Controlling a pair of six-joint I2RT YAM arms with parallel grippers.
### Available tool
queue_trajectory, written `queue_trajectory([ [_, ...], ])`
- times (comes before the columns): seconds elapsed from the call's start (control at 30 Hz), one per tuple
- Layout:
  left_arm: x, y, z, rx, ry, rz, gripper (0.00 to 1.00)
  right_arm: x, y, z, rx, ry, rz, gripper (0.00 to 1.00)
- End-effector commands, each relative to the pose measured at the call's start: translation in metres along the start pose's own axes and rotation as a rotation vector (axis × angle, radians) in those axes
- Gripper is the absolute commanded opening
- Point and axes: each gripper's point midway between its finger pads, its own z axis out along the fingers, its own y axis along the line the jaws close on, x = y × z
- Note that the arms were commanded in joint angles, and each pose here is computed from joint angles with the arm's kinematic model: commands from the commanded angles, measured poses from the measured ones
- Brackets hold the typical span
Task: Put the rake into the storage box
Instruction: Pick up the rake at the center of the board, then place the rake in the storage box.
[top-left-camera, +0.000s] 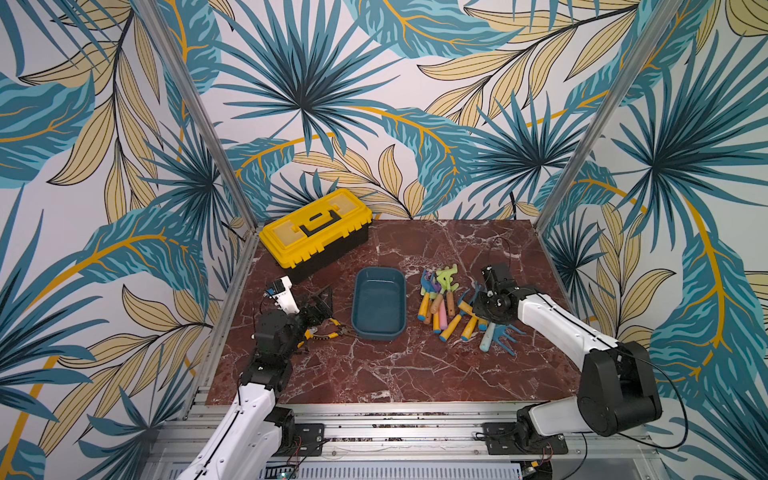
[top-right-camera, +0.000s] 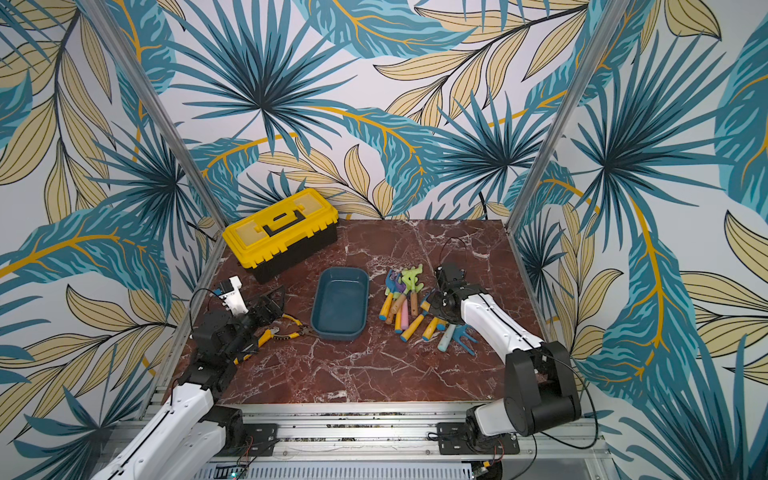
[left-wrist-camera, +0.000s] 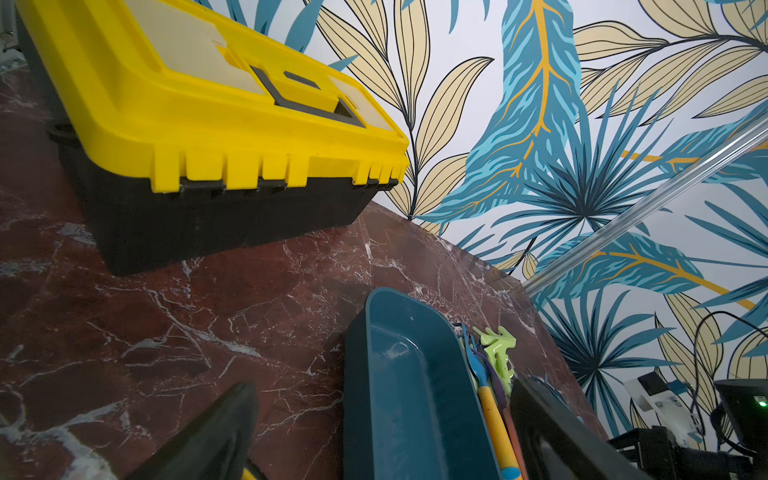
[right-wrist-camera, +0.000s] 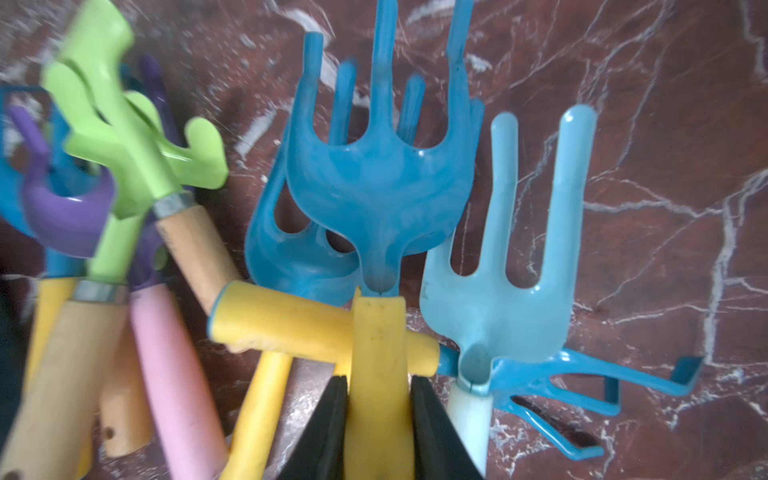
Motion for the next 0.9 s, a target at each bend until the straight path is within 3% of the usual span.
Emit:
queue_trajectory([
  [0.0,0.004,0.005,-0.002,0.003,-0.01,-0.002,1.0,-0.012,0.017,-0.024,-0.074,-0.063,-0.021,0.26],
  [0.27,0.005,0.005,-0.002,0.007,-0.012,-0.004,1.0,-0.012,0.12,-0.072,-0.382,-0.089,-0.17,0.27],
  [0.53,0.005,0.005,-0.002,0.004,-0.014,-0.005,1.0,0.022,0.219,-0.09,-0.605,-0.01,-0.268,0.27],
  [0.7,0.004,0.003,-0.004,0.013,-0.016,-0.007,1.0,0.049,0.26,-0.08,-0.624,0.053,-0.303,0.27],
  [0.87,0.002,0.0,-0.006,0.022,-0.025,-0.008,1.0,0.072,0.285,-0.067,-0.545,0.078,-0.335,0.27],
])
